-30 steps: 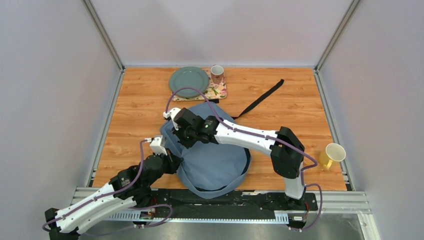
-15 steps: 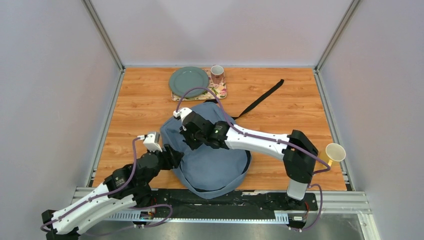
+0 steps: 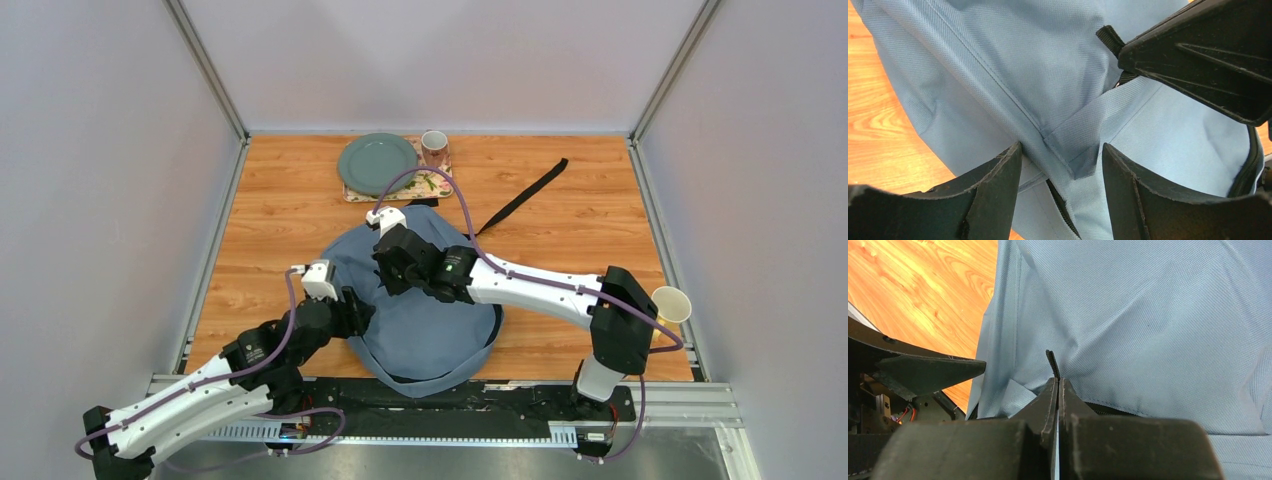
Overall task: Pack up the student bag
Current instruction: Zip the student bag at the center of the board.
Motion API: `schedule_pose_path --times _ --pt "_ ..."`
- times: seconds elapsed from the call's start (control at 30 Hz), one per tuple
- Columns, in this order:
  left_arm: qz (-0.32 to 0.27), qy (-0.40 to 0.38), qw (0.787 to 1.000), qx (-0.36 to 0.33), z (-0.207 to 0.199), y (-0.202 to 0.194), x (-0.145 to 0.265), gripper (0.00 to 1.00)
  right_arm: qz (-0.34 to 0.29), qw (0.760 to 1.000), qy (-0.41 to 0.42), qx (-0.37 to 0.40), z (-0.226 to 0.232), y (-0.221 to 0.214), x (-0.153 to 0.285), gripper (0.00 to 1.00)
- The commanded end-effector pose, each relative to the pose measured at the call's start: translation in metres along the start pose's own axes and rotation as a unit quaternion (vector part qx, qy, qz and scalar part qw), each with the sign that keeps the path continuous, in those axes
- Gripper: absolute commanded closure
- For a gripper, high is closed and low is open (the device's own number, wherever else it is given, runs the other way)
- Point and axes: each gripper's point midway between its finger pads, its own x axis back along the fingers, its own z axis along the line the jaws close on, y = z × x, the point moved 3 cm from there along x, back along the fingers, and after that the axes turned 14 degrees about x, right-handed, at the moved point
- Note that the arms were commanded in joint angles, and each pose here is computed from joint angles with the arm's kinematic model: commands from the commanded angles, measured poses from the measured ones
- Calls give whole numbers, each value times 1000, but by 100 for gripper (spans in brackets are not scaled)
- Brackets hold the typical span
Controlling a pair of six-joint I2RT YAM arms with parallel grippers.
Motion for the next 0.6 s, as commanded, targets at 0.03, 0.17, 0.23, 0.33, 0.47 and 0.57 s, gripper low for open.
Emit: schedule_pose_path --times 0.03,0.17,0.23,0.33,0.47,0.57 --pt "-9 -76 997 -6 -32 12 3 33 -57 998 -5 -28 -2 29 17 100" --pt "-1 -100 995 -30 -44 14 5 33 -58 998 -5 -28 -2 31 17 100" --pt "1 -99 994 -46 -47 17 5 33 -60 998 -4 -28 -2 33 18 100" --pt "1 -83 994 -69 -45 20 5 33 -58 998 -3 -27 -2 33 18 100" --pt "-3 -101 991 -82 -53 24 6 32 -57 998 -4 -26 -2 32 18 100" --pt "7 -103 990 -97 -53 19 2 31 -56 998 -4 -25 -2 31 17 100"
